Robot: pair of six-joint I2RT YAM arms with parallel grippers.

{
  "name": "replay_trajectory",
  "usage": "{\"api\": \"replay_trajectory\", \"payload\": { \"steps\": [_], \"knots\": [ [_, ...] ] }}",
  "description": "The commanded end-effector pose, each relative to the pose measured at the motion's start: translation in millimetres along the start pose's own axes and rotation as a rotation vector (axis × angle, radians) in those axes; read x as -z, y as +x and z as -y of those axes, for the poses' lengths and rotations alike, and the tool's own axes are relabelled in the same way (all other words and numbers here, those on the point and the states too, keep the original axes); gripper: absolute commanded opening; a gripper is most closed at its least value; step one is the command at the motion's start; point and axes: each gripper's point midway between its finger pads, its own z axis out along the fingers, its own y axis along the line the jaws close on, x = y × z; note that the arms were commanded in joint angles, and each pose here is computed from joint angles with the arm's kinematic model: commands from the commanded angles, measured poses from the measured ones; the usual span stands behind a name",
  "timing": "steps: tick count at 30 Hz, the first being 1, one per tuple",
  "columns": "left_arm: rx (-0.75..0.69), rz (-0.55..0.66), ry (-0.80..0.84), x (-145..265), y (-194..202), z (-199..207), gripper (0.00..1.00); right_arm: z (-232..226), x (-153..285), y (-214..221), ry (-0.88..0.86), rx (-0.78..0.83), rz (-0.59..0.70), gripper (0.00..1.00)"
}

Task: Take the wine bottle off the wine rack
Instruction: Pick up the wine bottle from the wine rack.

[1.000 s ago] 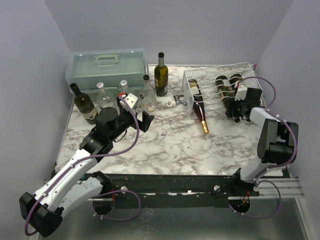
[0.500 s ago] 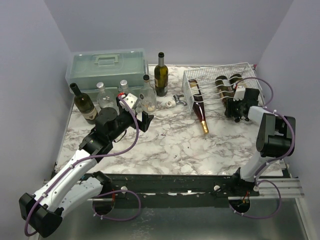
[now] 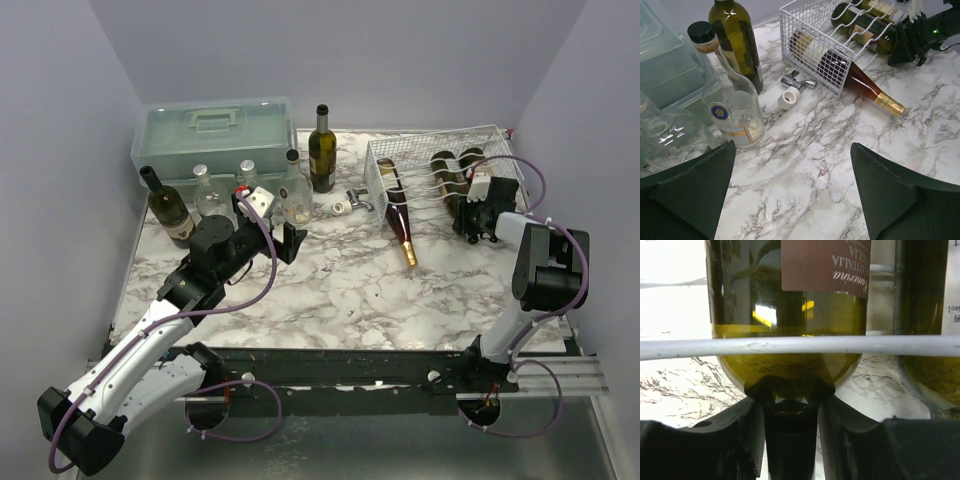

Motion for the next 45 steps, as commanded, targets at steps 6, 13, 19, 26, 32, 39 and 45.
{"api": "replay_trajectory", "payload": {
  "steps": [6,13,19,26,32,39,45],
  "knots": [
    [-0.014,0.014,-0.007,2,-1,0,0.99,8,-4,8,0.036,-0.041,-0.031,0.24],
    [-0.013,0.017,-0.009,3,-2,-1,0.99,6,10,-5,0.034,-0.058,0.010,0.01],
    [-0.014,0.021,-0.012,4,-3,-1,0.99,5,28,-10,-0.004,-0.069,0.046,0.00],
    [-0.014,0.021,-0.013,4,-3,-1,0.99,7,41,-10,-0.009,-0.071,0.067,0.00],
    [-0.014,0.019,-0.012,4,-2,-1,0.99,5,51,-7,-0.006,-0.056,0.076,0.00],
    [-0.014,0.020,-0.010,4,-3,-1,0.99,5,62,3,-0.005,-0.051,0.068,0.00],
    [-0.014,0.023,-0.009,4,-3,0,0.99,4,71,7,-0.004,-0.048,0.073,0.00]
  ]
}}
